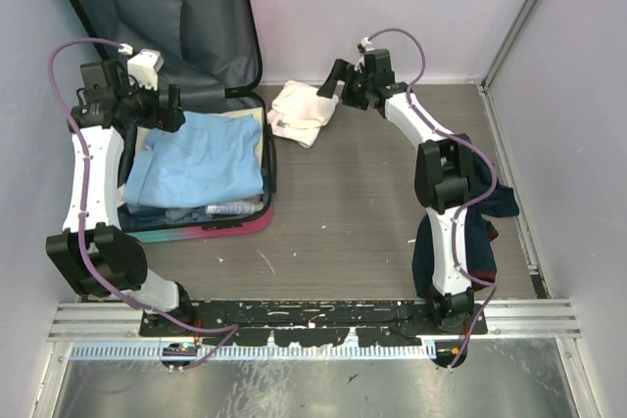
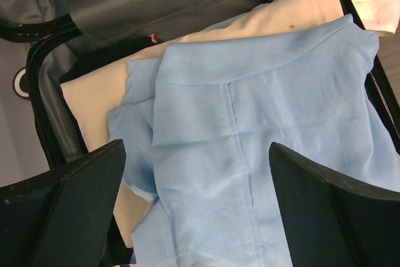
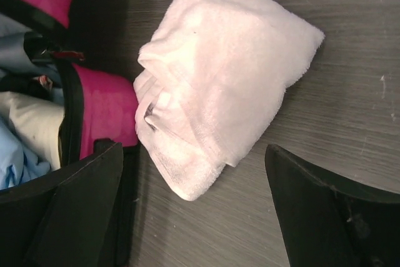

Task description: Pack the luggage

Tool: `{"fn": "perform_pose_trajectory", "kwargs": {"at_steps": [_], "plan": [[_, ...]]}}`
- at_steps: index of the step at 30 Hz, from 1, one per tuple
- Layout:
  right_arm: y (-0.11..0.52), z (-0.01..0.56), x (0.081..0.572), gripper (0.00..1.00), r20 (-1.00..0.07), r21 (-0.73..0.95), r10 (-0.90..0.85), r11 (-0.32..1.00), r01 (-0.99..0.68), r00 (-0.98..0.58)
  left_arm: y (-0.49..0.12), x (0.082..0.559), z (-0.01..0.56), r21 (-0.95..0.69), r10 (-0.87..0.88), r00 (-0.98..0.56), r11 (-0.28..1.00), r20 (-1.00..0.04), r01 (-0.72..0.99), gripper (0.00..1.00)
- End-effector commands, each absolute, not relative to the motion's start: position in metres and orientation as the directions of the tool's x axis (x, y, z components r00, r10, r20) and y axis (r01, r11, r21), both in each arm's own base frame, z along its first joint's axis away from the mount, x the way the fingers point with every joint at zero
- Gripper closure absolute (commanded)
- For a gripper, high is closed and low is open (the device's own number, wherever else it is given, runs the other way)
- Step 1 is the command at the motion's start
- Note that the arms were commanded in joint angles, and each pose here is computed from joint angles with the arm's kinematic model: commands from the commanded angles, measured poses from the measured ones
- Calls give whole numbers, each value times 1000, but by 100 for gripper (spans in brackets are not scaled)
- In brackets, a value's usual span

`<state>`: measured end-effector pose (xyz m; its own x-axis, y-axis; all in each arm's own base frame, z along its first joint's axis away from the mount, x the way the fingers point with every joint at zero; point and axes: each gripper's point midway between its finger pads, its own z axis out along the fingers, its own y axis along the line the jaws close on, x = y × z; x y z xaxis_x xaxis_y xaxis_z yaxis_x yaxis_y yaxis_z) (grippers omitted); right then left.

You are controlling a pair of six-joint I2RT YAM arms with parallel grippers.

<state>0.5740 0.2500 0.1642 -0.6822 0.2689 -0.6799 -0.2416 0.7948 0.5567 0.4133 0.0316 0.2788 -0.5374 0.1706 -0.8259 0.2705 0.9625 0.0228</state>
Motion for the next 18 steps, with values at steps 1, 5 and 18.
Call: {"fn": "perform_pose_trajectory", "kwargs": {"at_steps": [1,5,18], "plan": [[272,160,585,1,-574,707,430,690,-156,-697,35,419,294,81,193,-480,966,-856,244,2],[275,131,593,5,-483,754,500,655,-51,-719,39,418,288,95,205,-499,967,-842,237,2],[304,55,599,46,-307,808,590,576,123,-746,38,426,296,94,199,-485,968,-852,232,2]]}}
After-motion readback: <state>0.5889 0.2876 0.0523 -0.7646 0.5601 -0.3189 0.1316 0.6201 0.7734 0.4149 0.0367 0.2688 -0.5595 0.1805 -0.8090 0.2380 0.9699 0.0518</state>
